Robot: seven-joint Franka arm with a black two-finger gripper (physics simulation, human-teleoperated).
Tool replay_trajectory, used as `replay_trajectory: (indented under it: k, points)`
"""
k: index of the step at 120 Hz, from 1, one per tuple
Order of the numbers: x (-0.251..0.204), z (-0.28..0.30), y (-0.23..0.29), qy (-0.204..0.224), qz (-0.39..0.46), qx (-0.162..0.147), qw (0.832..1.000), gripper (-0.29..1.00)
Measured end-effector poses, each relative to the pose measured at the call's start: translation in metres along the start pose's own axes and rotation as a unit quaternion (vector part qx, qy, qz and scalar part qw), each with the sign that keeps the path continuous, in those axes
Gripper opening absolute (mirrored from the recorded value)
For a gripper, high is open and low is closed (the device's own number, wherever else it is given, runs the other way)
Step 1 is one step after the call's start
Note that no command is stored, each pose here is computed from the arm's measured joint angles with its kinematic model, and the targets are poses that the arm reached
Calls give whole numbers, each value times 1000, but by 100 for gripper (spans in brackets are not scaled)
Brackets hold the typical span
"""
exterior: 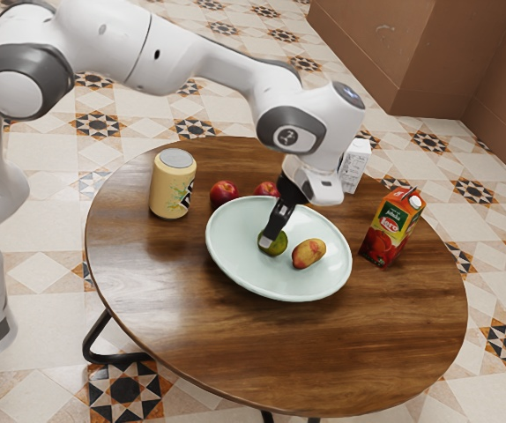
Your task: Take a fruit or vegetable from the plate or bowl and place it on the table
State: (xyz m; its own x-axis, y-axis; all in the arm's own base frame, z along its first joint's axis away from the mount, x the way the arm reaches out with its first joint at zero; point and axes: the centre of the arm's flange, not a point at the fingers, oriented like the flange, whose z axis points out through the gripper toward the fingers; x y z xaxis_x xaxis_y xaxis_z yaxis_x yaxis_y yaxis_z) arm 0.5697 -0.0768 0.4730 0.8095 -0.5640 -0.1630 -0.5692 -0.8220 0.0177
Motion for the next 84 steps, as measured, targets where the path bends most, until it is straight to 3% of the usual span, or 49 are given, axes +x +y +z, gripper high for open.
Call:
replay_trajectory:
  k: [84]
  points:
    - [-1, 18, -21, -9, -5, -5, 1000, 70]
